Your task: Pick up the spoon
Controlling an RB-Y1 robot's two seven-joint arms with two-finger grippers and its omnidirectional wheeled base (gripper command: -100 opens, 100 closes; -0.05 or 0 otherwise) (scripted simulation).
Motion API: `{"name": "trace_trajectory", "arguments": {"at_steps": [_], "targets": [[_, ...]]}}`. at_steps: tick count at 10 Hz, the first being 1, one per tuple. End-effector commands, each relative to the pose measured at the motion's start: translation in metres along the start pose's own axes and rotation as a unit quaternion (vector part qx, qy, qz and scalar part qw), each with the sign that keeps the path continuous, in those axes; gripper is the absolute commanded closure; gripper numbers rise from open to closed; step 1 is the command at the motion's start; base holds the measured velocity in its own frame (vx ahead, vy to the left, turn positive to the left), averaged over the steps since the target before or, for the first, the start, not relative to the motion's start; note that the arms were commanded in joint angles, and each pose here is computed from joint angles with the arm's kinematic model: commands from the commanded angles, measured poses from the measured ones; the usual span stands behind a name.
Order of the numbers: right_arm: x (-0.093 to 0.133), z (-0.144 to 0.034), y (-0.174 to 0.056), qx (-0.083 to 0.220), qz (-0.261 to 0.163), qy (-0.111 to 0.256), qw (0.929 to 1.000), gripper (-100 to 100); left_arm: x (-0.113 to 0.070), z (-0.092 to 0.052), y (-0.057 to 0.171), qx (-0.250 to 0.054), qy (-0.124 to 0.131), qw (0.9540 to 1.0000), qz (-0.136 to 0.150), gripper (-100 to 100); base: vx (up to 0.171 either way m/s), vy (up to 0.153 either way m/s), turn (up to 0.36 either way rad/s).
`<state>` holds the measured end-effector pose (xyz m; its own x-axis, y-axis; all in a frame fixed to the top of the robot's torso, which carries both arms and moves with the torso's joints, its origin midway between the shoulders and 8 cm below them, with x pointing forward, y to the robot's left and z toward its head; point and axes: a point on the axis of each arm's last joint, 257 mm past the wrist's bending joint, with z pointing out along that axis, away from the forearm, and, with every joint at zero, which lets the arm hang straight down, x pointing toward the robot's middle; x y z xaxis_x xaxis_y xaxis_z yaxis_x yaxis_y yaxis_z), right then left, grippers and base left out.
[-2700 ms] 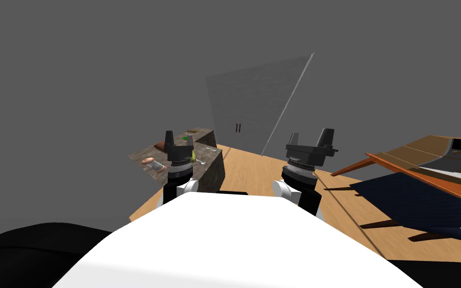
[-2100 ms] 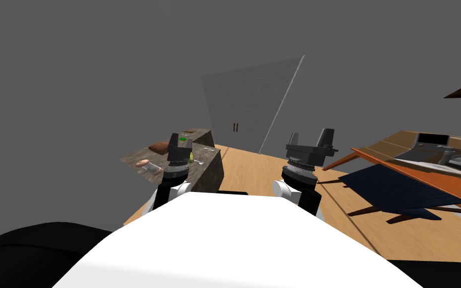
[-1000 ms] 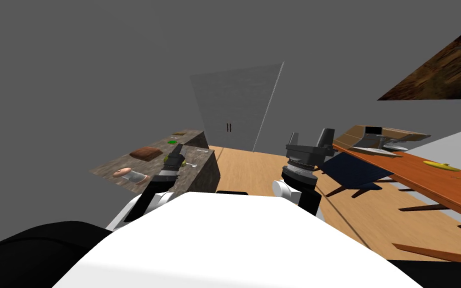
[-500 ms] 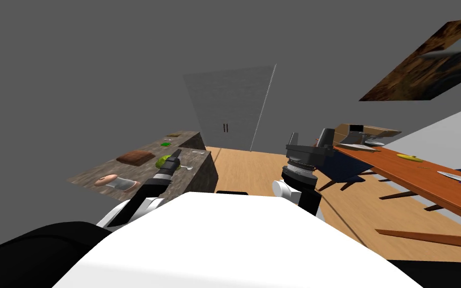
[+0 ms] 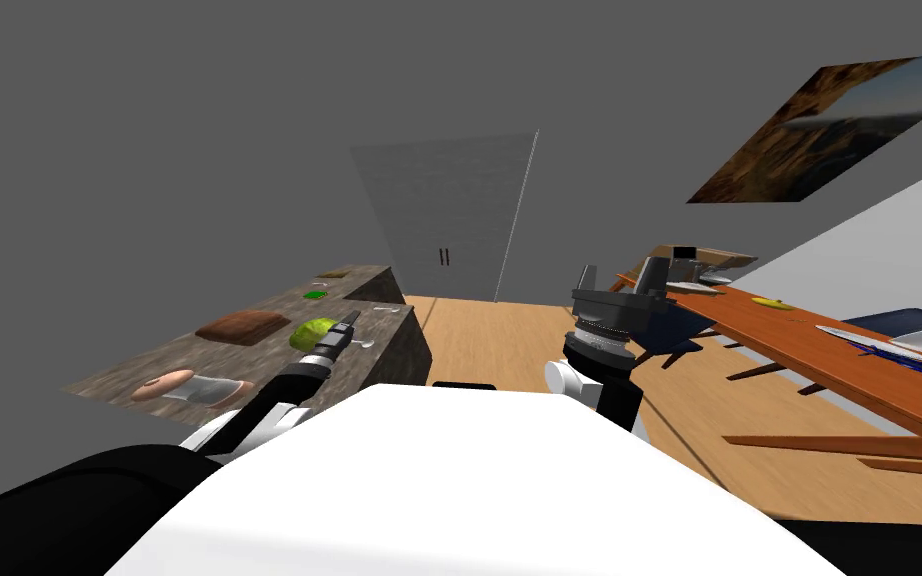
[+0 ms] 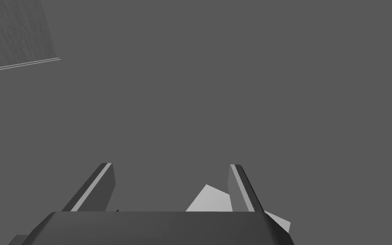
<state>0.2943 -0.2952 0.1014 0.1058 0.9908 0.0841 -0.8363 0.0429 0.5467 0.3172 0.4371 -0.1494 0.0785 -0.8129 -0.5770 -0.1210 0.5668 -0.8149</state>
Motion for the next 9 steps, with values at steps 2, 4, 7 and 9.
{"name": "trace_trajectory", "arguments": {"at_steps": [2,4,7,9], "targets": [[0.0,0.0,0.0,0.0,0.0,0.0,1.0,0,-0.009,-0.017,0.041,-0.062,0.016,0.9978,0.016,-100,0.039,-0.026,-0.089],[0.0,0.0,0.0,0.0,0.0,0.0,1.0,0,-0.012,-0.028,0.067,-0.102,0.027,0.9941,0.025,-100,0.066,-0.031,-0.111],[0.0,0.0,0.0,0.0,0.0,0.0,1.0,0,-0.021,-0.055,0.117,-0.182,0.048,0.9814,0.039,-100,0.06,-0.034,-0.096],[0.0,0.0,0.0,0.0,0.0,0.0,1.0,0,-0.025,-0.071,0.14,-0.221,0.058,0.9725,0.044,-100,0.082,-0.036,-0.112]]}}
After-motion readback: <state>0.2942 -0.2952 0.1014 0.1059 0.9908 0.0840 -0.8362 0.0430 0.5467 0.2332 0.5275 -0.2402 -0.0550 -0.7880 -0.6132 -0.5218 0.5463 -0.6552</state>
